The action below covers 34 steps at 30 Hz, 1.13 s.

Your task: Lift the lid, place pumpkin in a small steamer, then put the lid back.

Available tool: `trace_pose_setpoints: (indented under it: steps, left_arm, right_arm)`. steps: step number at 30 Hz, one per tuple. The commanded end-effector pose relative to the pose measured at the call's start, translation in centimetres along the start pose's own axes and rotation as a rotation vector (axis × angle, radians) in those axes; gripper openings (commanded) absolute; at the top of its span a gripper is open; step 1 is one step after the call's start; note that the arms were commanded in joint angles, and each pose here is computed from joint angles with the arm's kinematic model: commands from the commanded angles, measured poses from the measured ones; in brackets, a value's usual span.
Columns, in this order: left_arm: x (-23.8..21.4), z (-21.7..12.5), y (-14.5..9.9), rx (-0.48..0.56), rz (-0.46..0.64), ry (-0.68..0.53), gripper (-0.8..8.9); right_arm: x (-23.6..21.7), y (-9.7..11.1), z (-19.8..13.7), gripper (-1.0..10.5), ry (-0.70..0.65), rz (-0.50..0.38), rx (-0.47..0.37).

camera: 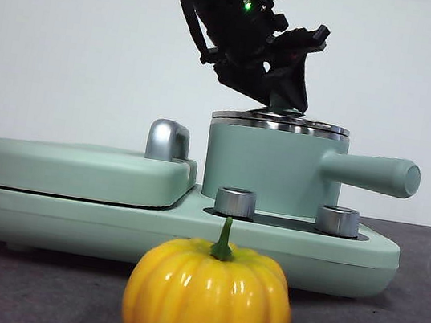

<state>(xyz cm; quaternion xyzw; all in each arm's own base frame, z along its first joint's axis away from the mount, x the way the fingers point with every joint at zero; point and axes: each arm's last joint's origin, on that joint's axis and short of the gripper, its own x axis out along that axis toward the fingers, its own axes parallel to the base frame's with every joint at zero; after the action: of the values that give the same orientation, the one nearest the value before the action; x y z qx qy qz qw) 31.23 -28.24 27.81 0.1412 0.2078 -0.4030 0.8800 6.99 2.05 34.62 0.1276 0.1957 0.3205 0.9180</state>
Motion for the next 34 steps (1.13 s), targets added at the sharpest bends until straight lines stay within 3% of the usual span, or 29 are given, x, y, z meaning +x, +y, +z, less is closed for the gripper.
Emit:
trace_pose_setpoints:
  steps: [1, 6, 16, 21, 34]
  left_arm:
    - [0.7, -0.2, -0.2, 0.015, 0.000, 0.019, 0.94]
    - [0.3, 0.2, -0.2, 0.018, 0.003, 0.004, 0.23]
    - [-5.1, 3.7, 0.2, 0.028, 0.032, -0.137, 0.23]
    - [-9.0, 5.1, 1.0, 0.023, 0.064, -0.183, 0.23]
    - [-15.7, 4.8, 4.4, -0.034, 0.174, -0.117, 0.23]
  right_arm:
    - [-0.2, 0.2, 0.4, 5.1, -0.012, 0.006, -0.013]
    - [-0.2, 0.2, 0.4, 5.1, -0.012, 0.006, 0.000]
    - [-0.1, 0.2, 0.3, 5.1, -0.007, 0.006, 0.004]
    - [0.6, -0.2, -0.3, 5.1, 0.107, 0.033, 0.109]
    - [5.8, -0.5, 0.1, 4.8, 0.351, 0.121, 0.205]
